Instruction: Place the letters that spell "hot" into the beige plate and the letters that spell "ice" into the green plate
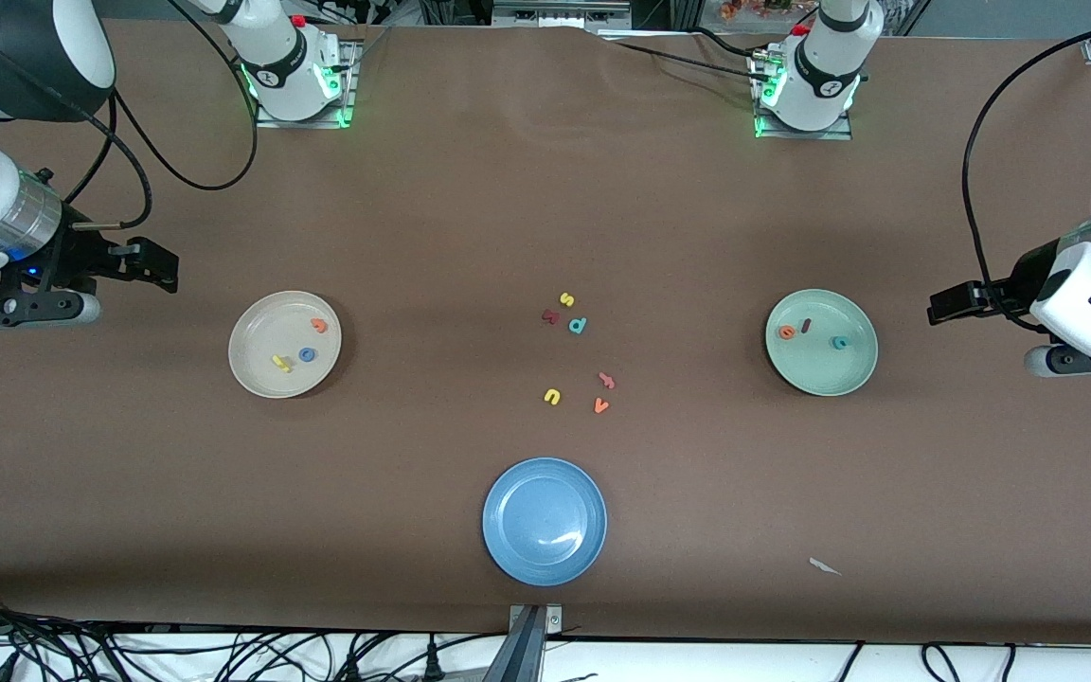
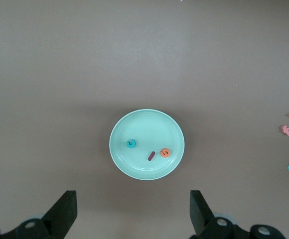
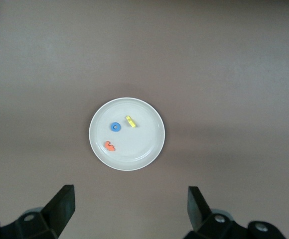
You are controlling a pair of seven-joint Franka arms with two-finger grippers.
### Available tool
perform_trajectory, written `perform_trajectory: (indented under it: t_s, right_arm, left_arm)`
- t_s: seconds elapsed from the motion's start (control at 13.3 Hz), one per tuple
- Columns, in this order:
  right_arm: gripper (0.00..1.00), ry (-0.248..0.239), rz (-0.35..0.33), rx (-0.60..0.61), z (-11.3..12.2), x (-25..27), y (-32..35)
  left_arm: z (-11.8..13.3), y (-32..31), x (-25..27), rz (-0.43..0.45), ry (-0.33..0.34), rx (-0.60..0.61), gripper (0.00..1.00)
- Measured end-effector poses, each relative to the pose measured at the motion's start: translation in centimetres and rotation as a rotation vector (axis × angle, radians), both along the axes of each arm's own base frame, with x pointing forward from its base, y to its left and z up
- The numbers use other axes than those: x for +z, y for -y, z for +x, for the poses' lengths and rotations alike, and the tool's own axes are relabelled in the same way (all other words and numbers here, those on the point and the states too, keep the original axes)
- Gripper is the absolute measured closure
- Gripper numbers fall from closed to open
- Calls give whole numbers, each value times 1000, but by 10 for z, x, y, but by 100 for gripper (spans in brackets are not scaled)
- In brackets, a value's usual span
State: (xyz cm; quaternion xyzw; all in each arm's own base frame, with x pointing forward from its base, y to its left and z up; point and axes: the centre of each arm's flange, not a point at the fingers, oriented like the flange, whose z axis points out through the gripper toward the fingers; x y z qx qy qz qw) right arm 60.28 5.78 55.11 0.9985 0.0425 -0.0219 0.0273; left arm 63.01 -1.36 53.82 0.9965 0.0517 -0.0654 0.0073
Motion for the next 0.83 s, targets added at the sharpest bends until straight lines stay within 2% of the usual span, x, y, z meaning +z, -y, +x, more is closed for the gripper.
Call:
perform_trajectory:
  t_s: [0.6,0.83]
  right_arm:
    - [0,0,0,-3,0,2,1]
    - [0,-4,29,-8,0,1,-1]
  left_arm:
    - [-1,-1,-7,0,-13,-1,0]
    - [-1,-1,-9,0,-18,-1,0]
